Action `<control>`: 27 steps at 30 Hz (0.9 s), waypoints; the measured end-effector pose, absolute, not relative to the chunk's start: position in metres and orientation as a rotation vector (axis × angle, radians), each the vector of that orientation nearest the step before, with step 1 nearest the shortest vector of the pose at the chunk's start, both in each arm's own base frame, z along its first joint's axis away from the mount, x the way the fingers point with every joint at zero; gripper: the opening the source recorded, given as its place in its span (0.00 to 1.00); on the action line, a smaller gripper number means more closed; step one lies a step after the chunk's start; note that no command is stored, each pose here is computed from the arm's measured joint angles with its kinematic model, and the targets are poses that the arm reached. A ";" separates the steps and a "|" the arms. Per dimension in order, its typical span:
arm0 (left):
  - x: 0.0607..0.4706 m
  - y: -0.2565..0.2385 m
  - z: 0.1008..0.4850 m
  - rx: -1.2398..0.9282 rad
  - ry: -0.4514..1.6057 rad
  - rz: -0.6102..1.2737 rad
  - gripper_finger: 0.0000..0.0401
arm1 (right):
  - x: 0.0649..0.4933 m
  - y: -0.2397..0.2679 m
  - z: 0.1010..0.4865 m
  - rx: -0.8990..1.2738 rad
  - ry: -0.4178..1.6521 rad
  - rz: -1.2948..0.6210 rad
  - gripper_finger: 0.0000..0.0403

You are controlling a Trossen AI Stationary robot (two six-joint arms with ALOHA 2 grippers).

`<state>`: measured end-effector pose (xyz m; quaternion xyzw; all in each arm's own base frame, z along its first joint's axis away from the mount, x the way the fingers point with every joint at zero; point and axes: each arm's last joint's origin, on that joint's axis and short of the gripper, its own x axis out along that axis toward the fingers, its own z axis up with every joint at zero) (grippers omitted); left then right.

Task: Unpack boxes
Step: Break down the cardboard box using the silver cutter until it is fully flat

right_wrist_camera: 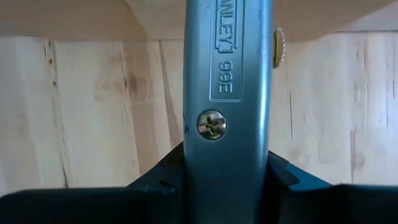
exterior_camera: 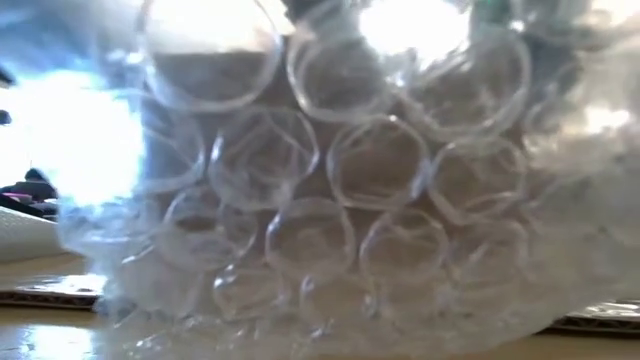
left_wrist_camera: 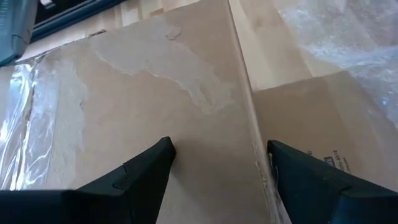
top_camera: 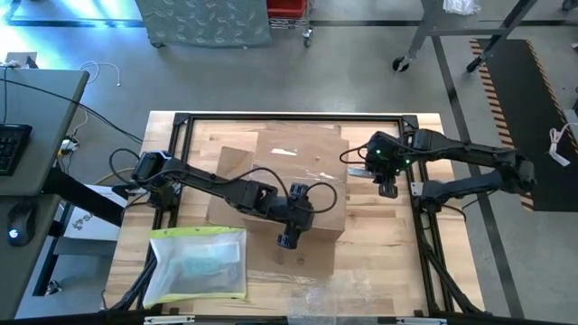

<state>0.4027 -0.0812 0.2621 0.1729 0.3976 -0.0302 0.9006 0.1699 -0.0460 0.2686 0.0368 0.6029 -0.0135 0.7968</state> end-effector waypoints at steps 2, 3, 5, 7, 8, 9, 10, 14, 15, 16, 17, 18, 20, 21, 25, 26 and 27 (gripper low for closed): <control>0.403 -0.079 0.260 0.359 0.815 -0.045 0.62 | 0.170 -0.045 0.269 0.075 1.300 -0.019 0.24; 0.404 -0.078 0.259 0.357 0.812 -0.042 0.62 | 0.170 -0.044 0.269 0.071 1.301 -0.015 0.24; 0.404 -0.076 0.256 0.350 0.807 -0.033 0.62 | 0.170 -0.042 0.269 0.069 1.300 -0.003 0.24; 0.405 -0.075 0.253 0.337 0.793 0.008 0.62 | 0.170 -0.041 0.271 0.066 1.305 0.004 0.24; 0.406 -0.074 0.253 0.331 0.790 0.031 0.62 | 0.169 -0.040 0.274 0.064 1.305 0.006 0.24; 0.406 -0.074 0.252 0.330 0.791 0.042 0.62 | 0.169 -0.040 0.276 0.062 1.304 0.008 0.24; 0.406 -0.074 0.252 0.328 0.792 0.048 0.62 | 0.169 -0.040 0.279 0.061 1.302 0.009 0.24; 0.406 -0.073 0.250 0.304 0.797 0.088 0.62 | 0.167 -0.039 0.285 0.059 1.318 0.005 0.24; 0.406 -0.073 0.249 0.298 0.798 0.098 0.62 | 0.167 -0.039 0.285 0.058 1.321 0.007 0.24; 0.406 -0.073 0.249 0.298 0.800 0.105 0.62 | 0.166 -0.038 0.285 0.056 1.329 0.028 0.24; 0.407 -0.073 0.247 0.295 0.802 0.114 0.61 | 0.166 -0.035 0.285 0.067 1.338 0.050 0.24; 0.408 -0.073 0.246 0.287 0.801 0.120 0.61 | 0.165 -0.033 0.284 0.053 1.348 0.051 0.24; 0.409 -0.073 0.244 0.273 0.804 0.140 0.61 | 0.167 -0.028 0.284 0.044 1.355 0.059 0.24; 0.410 -0.073 0.240 0.271 0.812 0.141 0.60 | 0.167 -0.026 0.284 0.039 1.359 0.054 0.24; 0.412 -0.073 0.236 0.274 0.817 0.154 0.60 | 0.168 -0.016 0.283 0.024 1.368 0.110 0.24; 0.414 -0.072 0.236 0.271 0.804 0.172 0.60 | 0.167 -0.012 0.283 0.053 1.367 0.174 0.24; 0.414 -0.072 0.236 0.263 0.799 0.175 0.60 | 0.168 -0.009 0.283 0.064 1.365 0.198 0.24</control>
